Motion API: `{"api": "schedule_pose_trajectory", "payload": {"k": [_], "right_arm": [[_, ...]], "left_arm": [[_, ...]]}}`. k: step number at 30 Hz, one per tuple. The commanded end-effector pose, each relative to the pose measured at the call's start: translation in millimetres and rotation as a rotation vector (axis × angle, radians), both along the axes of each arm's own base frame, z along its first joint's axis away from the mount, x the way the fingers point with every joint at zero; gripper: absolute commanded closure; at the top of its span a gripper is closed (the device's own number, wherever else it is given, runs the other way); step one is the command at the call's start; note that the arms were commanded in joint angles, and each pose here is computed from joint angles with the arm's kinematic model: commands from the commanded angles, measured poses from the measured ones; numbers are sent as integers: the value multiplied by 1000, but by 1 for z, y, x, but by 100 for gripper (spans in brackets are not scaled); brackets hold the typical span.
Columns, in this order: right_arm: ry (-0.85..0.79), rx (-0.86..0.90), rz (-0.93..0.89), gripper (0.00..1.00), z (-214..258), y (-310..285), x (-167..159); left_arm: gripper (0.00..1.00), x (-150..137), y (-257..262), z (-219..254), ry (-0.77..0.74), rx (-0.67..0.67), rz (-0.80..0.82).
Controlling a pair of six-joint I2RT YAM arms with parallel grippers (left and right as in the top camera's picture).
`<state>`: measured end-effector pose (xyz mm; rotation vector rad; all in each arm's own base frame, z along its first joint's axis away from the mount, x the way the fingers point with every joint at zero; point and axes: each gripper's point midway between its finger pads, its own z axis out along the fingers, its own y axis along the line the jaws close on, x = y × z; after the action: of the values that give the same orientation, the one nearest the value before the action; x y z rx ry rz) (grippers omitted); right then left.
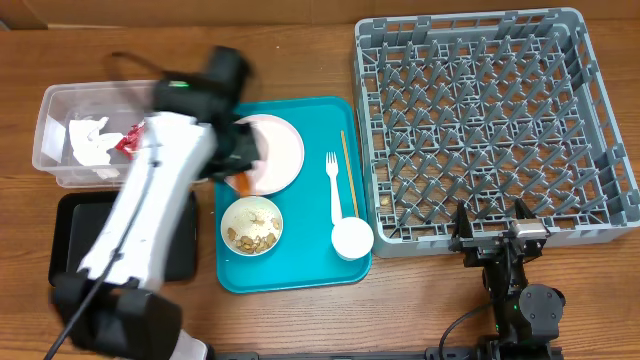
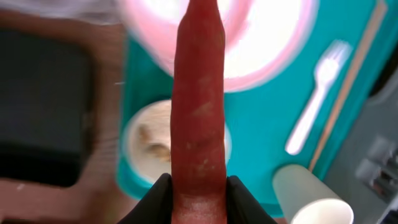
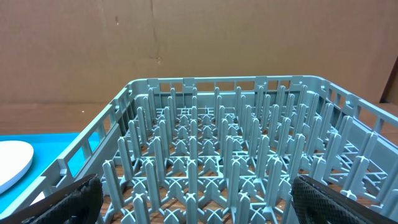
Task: Sort waste into correct bins and load items into the dishwasher
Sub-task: 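Carry the carrot left and release it onto the black tray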
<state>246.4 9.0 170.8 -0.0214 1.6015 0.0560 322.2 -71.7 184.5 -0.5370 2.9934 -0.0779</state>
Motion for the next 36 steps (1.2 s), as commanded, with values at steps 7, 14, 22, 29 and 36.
{"api": "schedule_pose_trajectory", "payload": {"k": [7, 14, 22, 29, 36], "right_arm": [[-8, -1, -1, 0, -1, 0, 0], [-8, -1, -1, 0, -1, 0, 0], [-7, -1, -1, 0, -1, 0, 0], [-7, -1, -1, 0, -1, 0, 0], [-7, -1, -1, 0, -1, 0, 0]], "left_arm": [[96, -29, 141, 60, -158, 16, 452], [96, -55, 193, 64, -194, 29, 675], [96, -76, 226, 16, -120, 14, 867], [96, -99, 229, -58, -23, -73, 974], [96, -120, 240, -107, -10, -89, 1088]]}}
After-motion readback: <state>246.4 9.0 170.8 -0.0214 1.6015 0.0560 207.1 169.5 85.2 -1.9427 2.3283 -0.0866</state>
